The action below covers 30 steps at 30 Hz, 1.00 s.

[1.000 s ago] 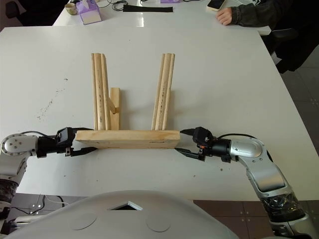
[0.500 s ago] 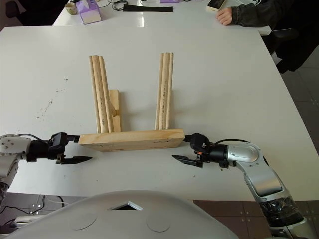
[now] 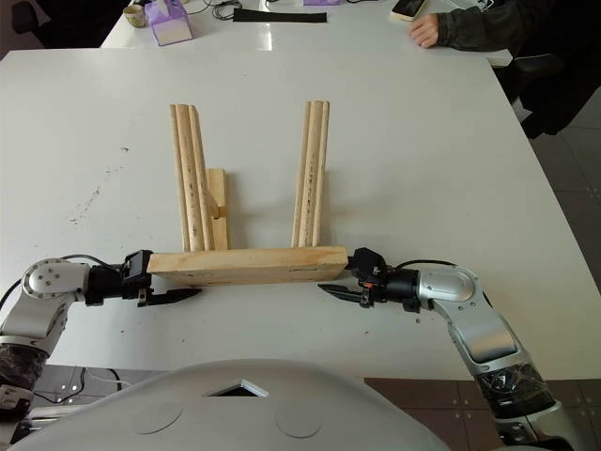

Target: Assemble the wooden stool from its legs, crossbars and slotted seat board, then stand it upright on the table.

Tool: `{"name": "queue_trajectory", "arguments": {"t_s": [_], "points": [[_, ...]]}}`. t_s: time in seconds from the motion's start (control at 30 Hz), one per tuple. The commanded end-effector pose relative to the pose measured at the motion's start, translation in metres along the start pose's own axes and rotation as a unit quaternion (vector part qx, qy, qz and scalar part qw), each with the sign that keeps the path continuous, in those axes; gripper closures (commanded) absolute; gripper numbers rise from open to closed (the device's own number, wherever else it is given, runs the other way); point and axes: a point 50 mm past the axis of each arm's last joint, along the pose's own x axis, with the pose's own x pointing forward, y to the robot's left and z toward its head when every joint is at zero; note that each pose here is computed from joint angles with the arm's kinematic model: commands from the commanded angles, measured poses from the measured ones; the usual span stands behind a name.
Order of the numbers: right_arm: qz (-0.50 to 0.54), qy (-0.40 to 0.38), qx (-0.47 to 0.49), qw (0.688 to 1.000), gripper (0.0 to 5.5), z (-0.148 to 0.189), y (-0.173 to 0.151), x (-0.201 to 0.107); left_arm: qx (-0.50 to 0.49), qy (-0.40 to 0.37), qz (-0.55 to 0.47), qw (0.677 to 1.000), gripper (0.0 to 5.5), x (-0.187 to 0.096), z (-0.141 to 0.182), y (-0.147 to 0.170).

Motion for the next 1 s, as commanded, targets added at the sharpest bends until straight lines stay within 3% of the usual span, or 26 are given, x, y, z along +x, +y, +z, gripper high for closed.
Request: {"name": "queue_trajectory", "arguments": {"t_s": [0.03, 0.23, 0.5, 1.0], "points": [[0.011, 0.006, 0.002, 1.000, 3.90, 0.000, 0.002, -0.005, 0.003, 0.014, -0.012, 1.000, 3.25, -0.008, 0.004, 0.006], [0.029, 0.010, 0.002, 1.000, 4.07, 0.001, -0.004, -0.003, -0.011, 0.003, 0.006, 1.000, 4.07, -0.005, 0.007, 0.002], [0.027, -0.029, 0.004, 0.999, 4.07, 0.039, 0.000, -0.024, -0.012, -0.045, 0.038, 0.998, 4.07, -0.011, 0.045, 0.005], [0.136, -0.120, 0.172, 0.968, 4.07, 0.123, 0.023, -0.069, -0.053, -0.093, -0.044, 0.993, 4.07, -0.044, 0.143, -0.007]]}}
